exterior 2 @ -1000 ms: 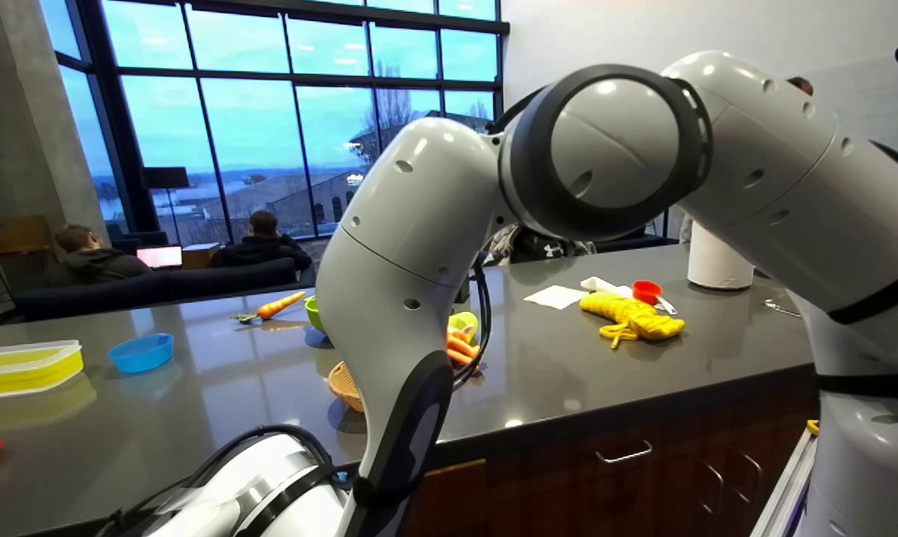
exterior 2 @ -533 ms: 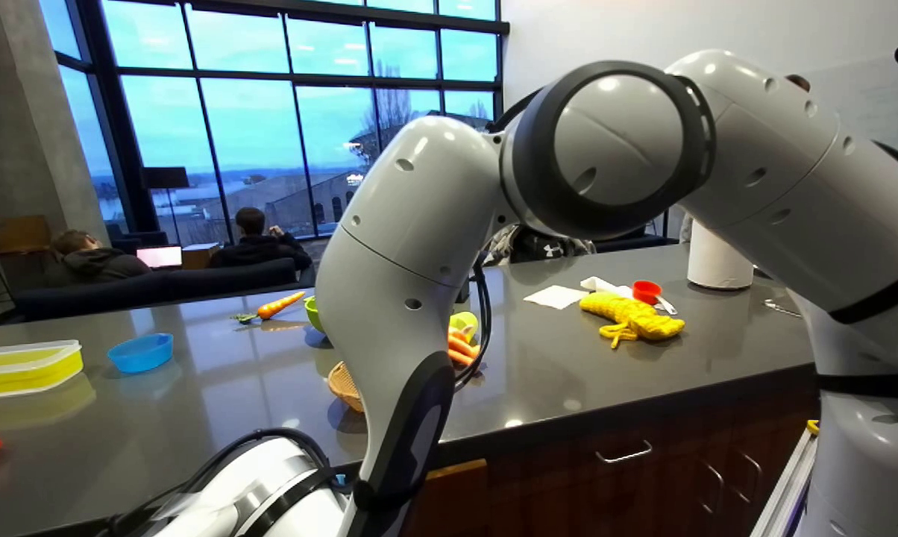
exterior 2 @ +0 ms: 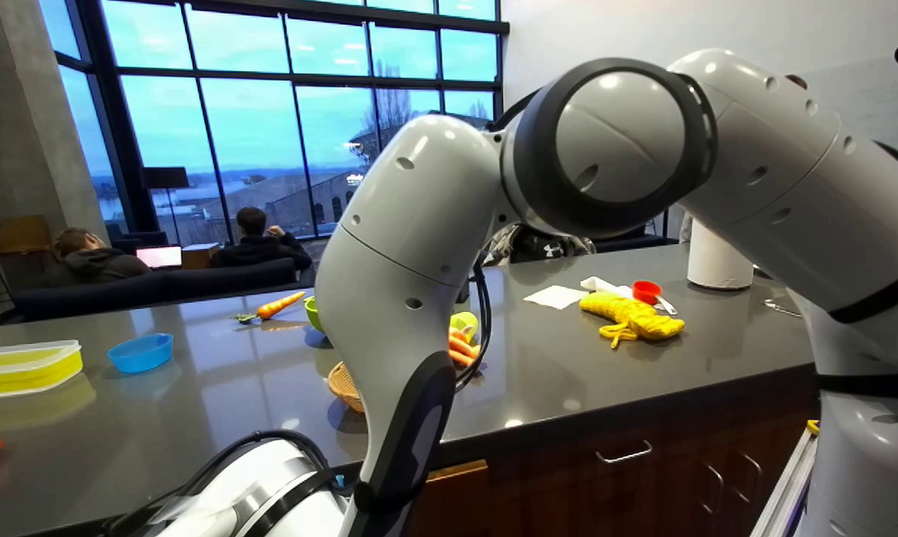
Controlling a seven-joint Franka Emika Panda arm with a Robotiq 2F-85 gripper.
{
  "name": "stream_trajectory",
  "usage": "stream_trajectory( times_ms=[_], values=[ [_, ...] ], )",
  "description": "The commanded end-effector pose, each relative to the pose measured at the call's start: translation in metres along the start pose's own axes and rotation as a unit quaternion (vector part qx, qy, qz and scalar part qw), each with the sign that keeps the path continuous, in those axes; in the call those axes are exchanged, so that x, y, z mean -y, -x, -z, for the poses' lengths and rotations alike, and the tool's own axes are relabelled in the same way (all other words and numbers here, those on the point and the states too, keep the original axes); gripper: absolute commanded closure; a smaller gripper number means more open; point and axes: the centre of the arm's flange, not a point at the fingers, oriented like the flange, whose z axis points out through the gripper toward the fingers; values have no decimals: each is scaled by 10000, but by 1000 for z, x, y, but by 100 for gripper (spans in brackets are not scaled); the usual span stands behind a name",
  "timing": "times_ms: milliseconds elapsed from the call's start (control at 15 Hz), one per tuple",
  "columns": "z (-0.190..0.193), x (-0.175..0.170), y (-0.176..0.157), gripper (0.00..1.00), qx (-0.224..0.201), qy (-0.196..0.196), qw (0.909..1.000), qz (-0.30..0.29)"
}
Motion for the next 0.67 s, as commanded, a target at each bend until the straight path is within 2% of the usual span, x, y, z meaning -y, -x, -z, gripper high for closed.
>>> stream_trajectory(
  times_ms=[0,600],
  values=[
    [-28,70,1,99,-162,-660,9971,333],
    [-12,88,13,99,-228,-800,9954,469]
  ],
)
